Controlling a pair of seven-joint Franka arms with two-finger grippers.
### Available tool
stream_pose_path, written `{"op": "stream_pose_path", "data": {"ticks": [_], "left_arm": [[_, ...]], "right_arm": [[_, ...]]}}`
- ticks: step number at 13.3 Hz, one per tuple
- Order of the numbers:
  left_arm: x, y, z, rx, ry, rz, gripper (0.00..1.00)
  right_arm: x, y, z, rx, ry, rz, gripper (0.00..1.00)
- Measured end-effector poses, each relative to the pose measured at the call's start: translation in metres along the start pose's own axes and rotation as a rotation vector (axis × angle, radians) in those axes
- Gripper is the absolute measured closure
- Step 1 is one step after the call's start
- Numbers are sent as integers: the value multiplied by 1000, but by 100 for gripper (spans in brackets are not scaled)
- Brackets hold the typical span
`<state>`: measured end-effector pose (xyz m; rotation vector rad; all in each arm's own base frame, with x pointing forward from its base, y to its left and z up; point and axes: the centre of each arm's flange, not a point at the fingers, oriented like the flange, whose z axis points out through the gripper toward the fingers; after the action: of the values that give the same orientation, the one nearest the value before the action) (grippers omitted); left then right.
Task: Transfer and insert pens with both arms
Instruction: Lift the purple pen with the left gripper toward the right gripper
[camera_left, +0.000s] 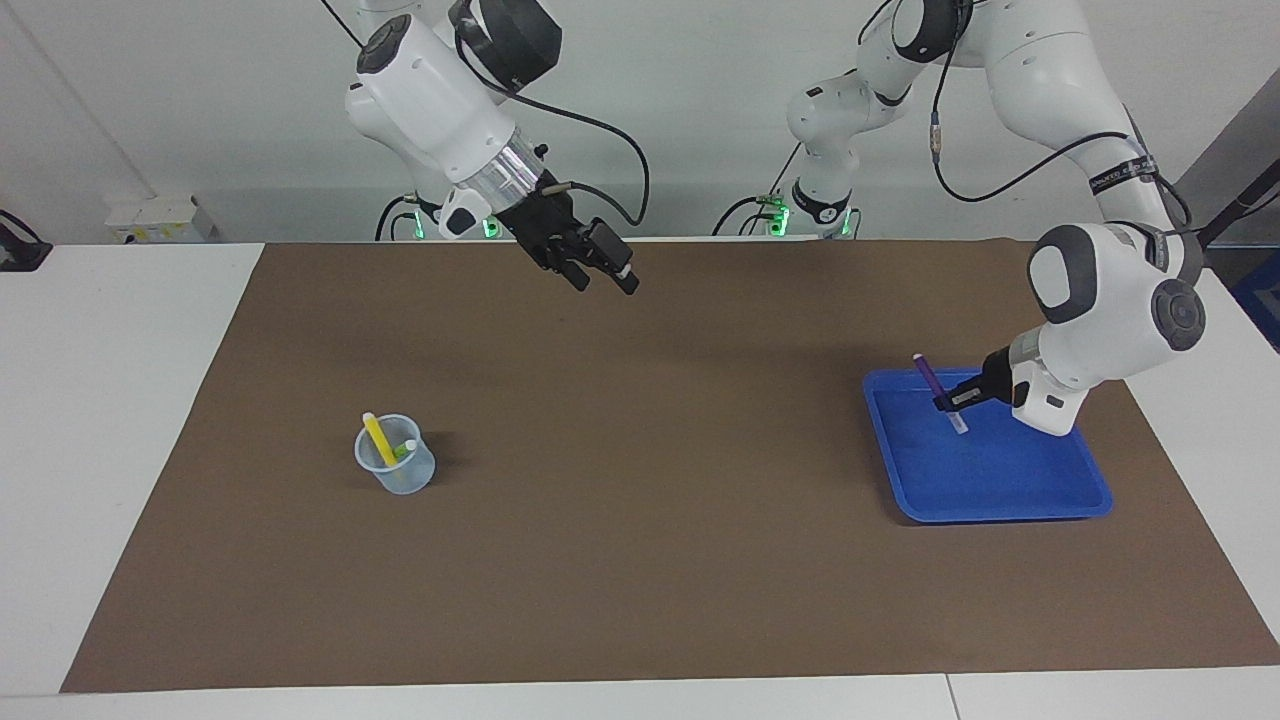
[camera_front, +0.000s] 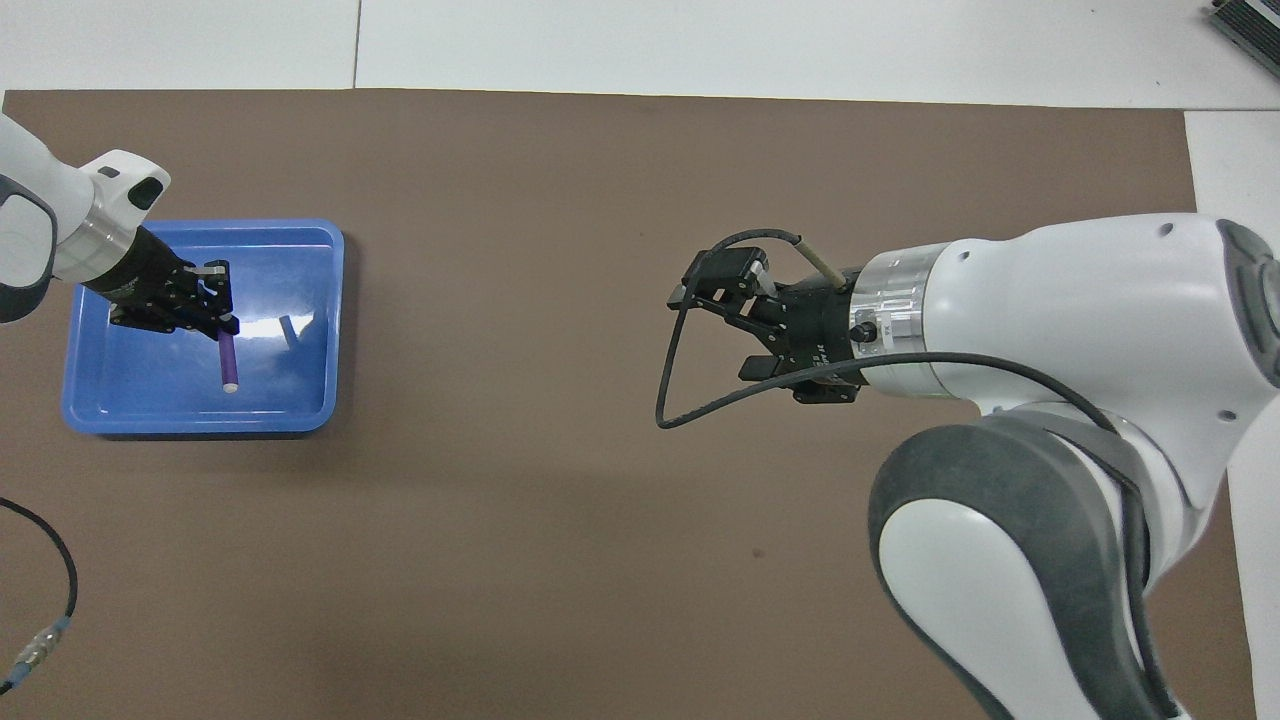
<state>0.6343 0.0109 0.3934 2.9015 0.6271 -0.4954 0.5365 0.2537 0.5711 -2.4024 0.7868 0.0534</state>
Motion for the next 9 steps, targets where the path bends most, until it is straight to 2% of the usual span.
{"op": "stream_pose_path", "data": {"ticks": [6,9], "left_arm": [[-33,14,13,-117,-149,-211,83],[-52,30,23,-174,-232,-289,83]], "right_arm": [[-8,-6,6,47,6,82,0],[-22,-8,21,34,-11,75,0]]}}
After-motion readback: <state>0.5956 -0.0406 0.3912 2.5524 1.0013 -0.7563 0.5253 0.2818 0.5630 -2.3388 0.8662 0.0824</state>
